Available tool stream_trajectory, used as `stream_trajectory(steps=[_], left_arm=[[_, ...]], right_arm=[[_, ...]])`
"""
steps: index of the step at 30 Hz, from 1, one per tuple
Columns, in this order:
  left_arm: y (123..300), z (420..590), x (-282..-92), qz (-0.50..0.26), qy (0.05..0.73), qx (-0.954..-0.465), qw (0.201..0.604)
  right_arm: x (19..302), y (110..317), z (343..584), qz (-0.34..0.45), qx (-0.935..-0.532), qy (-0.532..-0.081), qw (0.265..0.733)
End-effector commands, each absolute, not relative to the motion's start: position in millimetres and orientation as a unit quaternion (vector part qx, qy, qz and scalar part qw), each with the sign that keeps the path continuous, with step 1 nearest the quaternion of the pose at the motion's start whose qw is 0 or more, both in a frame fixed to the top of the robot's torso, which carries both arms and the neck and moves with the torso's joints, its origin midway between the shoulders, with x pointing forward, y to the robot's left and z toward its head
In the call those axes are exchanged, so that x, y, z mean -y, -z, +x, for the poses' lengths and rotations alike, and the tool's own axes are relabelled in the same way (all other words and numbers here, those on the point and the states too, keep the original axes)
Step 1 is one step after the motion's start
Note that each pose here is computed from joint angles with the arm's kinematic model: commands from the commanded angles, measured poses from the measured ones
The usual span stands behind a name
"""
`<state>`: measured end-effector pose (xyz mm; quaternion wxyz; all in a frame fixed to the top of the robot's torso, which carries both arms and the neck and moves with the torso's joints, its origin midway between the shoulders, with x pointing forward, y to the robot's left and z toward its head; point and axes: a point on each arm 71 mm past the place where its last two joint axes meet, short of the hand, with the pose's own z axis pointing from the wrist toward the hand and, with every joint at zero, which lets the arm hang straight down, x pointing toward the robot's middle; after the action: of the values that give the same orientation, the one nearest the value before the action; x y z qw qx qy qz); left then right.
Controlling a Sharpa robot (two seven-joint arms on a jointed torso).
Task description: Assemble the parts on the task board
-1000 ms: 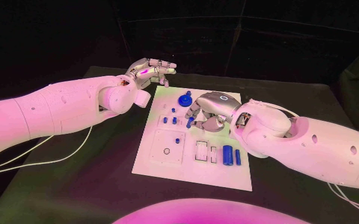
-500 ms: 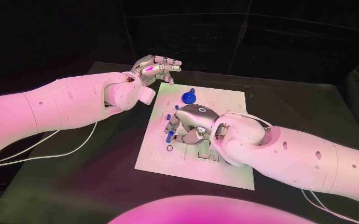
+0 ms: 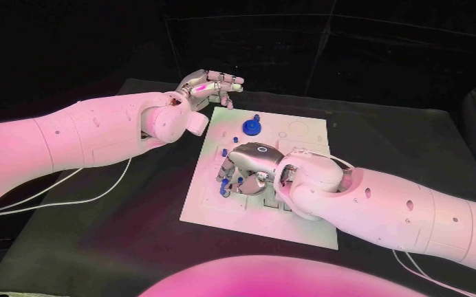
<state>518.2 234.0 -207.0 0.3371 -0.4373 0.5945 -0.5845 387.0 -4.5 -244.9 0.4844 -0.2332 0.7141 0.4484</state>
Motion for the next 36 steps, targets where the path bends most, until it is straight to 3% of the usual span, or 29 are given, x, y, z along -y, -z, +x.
stream_trajectory(steps=[1, 20, 36], left_arm=[[204.9, 518.4, -232.6, -0.432, 0.591, -0.593, 0.336], [205.0, 518.3, -233.6, -0.432, 0.591, -0.593, 0.335], [205.2, 518.2, -234.3, -0.433, 0.590, -0.594, 0.335]], right_arm=[[3.5, 247.6, 386.6, -0.252, -0.719, -0.436, 0.479], [-0.5, 251.7, 387.3, -0.286, -0.715, -0.409, 0.490], [-3.1, 256.3, 380.6, -0.303, -0.707, -0.411, 0.489]])
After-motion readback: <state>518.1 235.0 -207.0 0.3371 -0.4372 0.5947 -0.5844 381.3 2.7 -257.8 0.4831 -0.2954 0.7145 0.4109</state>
